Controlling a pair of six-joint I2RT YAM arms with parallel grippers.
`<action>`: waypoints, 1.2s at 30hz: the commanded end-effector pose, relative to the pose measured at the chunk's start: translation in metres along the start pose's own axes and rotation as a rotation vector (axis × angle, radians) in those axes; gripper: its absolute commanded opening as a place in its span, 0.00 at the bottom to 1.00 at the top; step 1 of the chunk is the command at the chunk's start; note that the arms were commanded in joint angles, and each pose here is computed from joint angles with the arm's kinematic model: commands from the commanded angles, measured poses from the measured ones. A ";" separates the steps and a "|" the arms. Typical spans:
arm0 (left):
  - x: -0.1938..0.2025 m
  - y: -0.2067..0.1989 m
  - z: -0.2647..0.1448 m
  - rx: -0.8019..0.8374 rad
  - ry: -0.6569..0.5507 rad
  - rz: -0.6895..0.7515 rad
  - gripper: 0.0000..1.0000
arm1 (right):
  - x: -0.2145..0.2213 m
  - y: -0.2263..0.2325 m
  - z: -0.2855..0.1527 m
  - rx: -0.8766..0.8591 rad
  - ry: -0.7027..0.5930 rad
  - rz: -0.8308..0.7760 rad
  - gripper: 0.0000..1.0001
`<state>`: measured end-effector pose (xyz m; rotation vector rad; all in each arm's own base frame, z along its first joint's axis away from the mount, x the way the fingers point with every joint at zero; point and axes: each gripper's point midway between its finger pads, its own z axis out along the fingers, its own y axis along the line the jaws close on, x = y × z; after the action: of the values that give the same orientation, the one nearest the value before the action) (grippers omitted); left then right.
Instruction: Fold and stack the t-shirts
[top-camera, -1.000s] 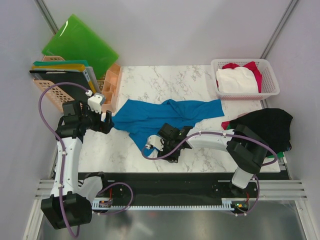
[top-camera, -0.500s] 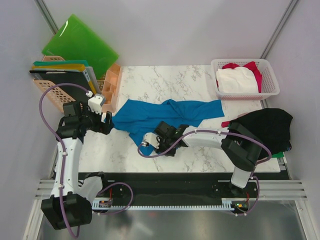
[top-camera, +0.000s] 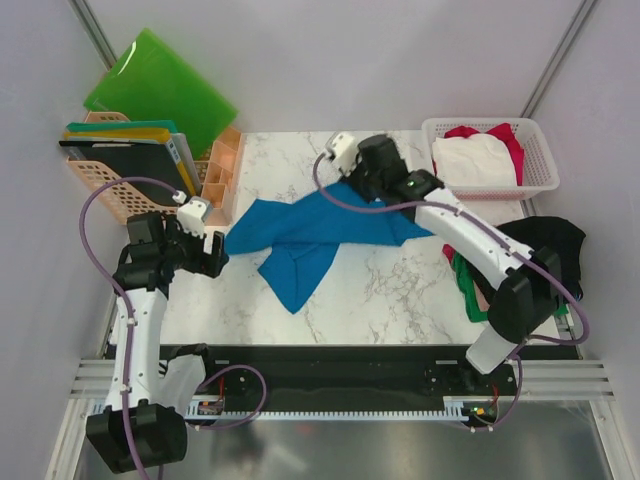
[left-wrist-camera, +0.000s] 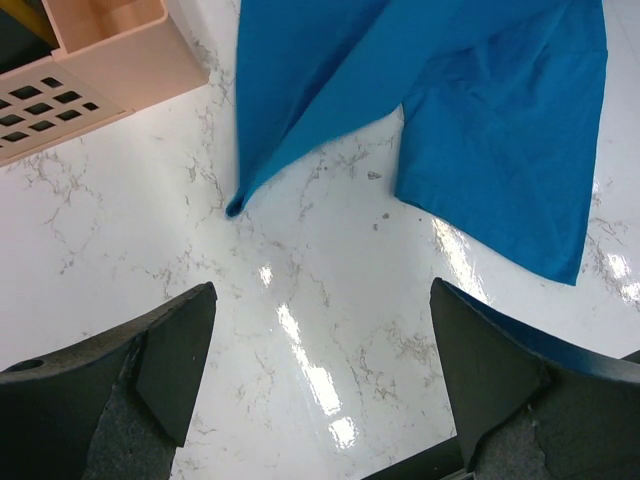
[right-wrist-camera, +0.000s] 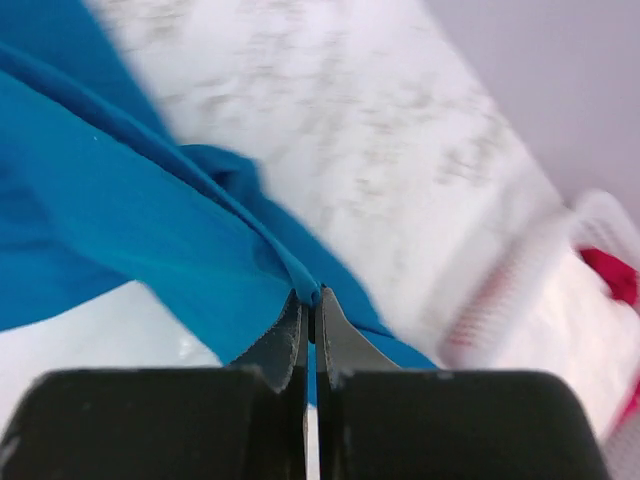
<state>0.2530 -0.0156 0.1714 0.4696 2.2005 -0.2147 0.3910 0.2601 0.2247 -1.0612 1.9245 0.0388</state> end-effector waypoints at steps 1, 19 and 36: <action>-0.006 -0.005 -0.010 0.003 -0.034 0.047 0.94 | -0.006 -0.108 -0.008 0.306 -0.004 0.127 0.00; 0.008 -0.023 -0.008 0.092 -0.006 0.044 0.93 | 0.042 -0.268 -0.033 0.593 0.073 0.263 0.00; 0.002 -0.033 0.006 0.204 0.013 0.065 0.93 | 0.170 -0.396 -0.112 0.815 0.214 0.405 0.00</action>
<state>0.2349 -0.0393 0.1457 0.5738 2.2673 -0.3915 0.5403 -0.1494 0.3128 -0.1097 2.0365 -0.5745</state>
